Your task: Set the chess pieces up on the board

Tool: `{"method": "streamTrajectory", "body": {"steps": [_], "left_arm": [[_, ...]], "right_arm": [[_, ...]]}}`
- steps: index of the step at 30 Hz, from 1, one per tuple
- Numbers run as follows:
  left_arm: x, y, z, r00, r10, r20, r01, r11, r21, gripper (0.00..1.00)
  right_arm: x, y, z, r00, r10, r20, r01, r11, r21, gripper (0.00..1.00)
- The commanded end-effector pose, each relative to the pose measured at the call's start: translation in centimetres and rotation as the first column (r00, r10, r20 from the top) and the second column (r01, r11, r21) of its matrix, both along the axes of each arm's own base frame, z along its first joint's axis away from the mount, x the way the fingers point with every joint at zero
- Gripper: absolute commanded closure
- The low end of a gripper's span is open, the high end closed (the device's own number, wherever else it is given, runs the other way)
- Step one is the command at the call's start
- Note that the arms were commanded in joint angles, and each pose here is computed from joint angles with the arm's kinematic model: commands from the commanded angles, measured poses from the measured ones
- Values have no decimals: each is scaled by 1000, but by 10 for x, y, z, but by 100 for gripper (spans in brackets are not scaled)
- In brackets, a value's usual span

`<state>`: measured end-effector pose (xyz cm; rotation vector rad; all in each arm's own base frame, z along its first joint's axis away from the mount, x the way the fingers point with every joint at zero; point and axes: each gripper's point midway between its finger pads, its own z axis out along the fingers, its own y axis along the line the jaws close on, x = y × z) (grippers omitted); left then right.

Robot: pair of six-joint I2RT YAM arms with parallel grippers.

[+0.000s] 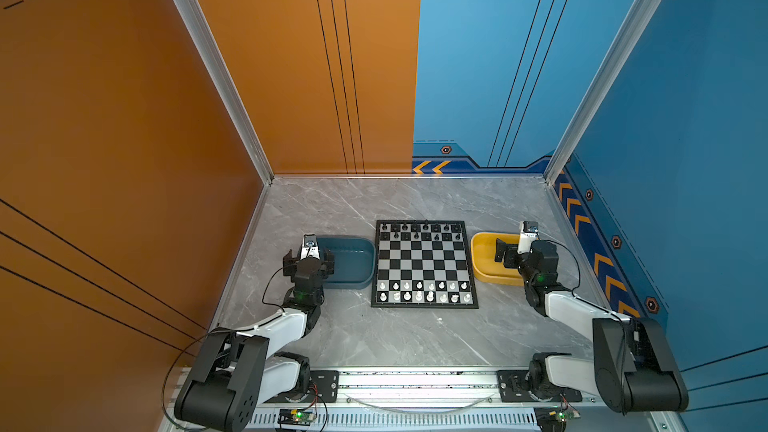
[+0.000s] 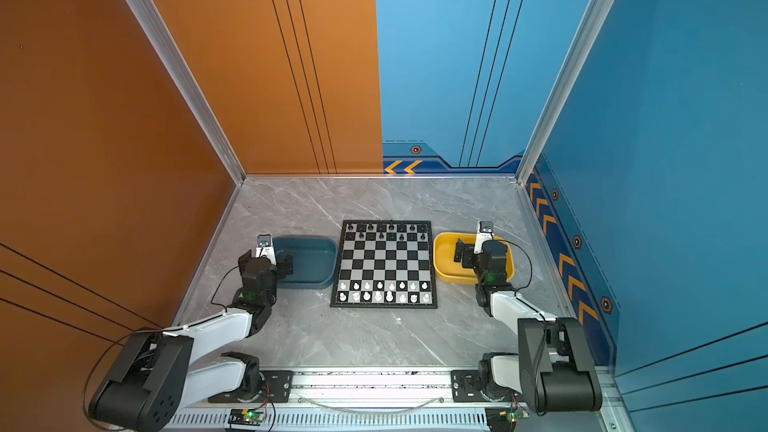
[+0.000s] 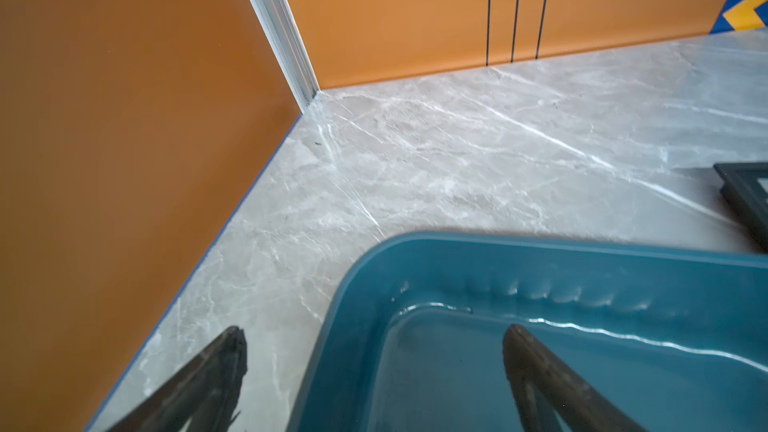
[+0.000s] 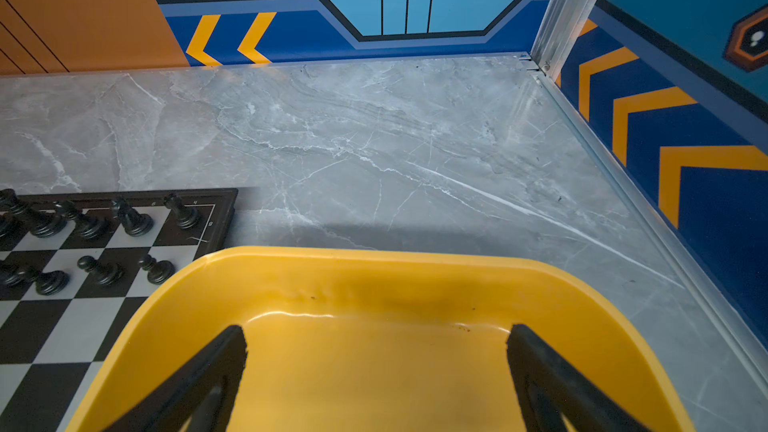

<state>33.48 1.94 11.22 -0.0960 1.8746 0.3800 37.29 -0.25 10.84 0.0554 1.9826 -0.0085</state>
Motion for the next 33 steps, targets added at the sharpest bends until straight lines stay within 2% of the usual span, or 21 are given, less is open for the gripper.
{"method": "streamTrajectory", "body": {"steps": [1,9,13,17,21,29,33], "left_arm": [[8,-4,20,994,-42,105,43,999,-14,2],[23,-5,13,984,-72,161,85,993,-76,2],[24,-8,0,976,-96,194,111,991,-72,2],[32,-12,-8,984,-113,141,125,989,-75,2],[35,-6,-7,987,-80,141,91,993,-74,2],[53,7,-17,1000,0,21,2,995,-98,2],[54,10,-17,1000,9,18,-7,994,-107,2]], "right_arm": [[10,4,8,997,20,70,-19,1000,-12,0],[20,7,-14,997,42,69,-40,999,-20,0],[18,6,-16,997,43,66,-42,999,-11,0],[18,5,-17,997,45,66,-45,999,-7,0],[19,4,-17,997,40,64,-40,999,-3,0],[20,2,-16,998,30,60,-30,1000,7,0],[21,-11,-17,997,-60,48,60,998,-2,0]]}}
